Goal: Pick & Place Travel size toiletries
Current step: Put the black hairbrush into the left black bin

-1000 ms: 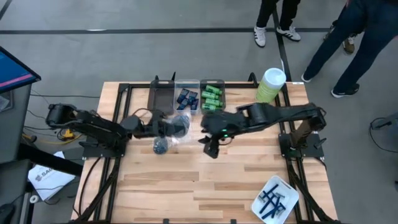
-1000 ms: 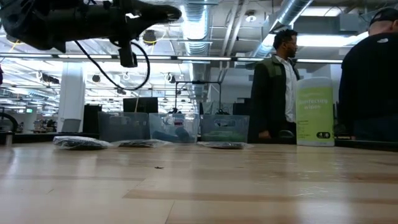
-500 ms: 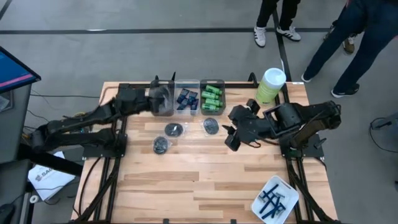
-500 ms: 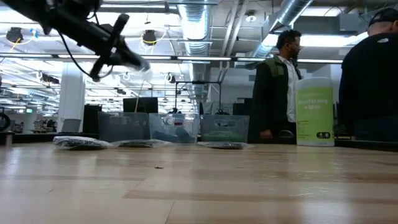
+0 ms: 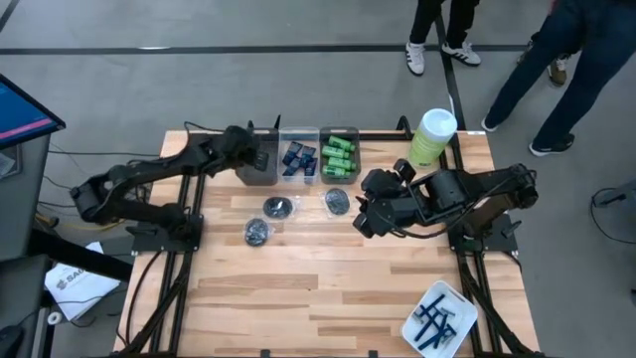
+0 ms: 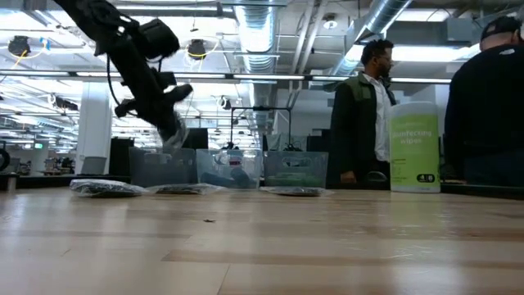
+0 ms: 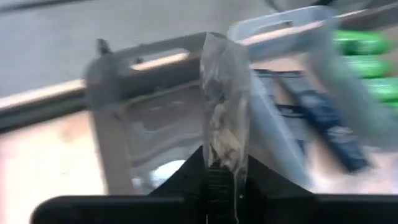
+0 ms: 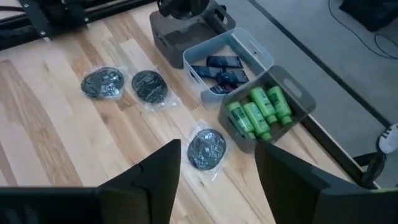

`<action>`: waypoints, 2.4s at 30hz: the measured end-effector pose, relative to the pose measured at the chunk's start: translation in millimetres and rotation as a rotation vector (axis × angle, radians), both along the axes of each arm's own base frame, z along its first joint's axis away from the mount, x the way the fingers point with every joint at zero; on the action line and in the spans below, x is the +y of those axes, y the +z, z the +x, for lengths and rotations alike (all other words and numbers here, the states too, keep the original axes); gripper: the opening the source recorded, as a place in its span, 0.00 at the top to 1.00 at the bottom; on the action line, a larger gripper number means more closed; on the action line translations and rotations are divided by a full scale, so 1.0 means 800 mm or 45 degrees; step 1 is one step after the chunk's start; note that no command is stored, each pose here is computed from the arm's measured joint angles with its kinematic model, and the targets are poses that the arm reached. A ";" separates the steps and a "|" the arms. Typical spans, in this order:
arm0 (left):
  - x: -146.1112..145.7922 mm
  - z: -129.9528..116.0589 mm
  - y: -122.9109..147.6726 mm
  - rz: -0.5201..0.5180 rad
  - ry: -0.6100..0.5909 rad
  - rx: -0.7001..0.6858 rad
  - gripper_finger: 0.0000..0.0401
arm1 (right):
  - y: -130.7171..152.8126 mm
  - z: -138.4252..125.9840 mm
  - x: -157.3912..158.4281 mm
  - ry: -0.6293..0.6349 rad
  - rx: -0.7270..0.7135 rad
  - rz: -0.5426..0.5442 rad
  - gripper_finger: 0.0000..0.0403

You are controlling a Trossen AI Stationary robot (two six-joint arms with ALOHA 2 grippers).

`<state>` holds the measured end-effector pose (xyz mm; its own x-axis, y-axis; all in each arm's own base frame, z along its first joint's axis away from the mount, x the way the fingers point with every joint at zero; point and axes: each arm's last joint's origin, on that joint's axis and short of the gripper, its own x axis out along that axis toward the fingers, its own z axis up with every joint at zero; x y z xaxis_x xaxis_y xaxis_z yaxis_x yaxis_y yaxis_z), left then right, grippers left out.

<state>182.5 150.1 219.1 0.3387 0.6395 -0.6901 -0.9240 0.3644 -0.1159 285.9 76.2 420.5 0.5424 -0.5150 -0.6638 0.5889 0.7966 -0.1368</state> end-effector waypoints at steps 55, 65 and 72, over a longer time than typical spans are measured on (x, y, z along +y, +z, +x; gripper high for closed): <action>-0.141 -0.007 0.088 0.280 -0.697 -0.347 0.35 | -0.002 -0.026 0.047 -0.014 -0.061 0.086 0.40; -0.153 -0.005 0.089 0.267 -0.772 -0.377 0.35 | -0.002 -0.022 0.040 -0.016 -0.048 0.054 0.44; -0.165 -0.002 0.089 0.227 -0.879 -0.397 0.35 | 0.000 -0.018 0.037 0.027 -0.044 0.024 0.43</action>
<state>180.6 18.1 290.0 0.8622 0.3056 -0.4041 -0.4154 0.8830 -0.2185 271.5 105.9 420.2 0.5761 -0.4905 -0.6539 0.5758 0.8113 -0.1012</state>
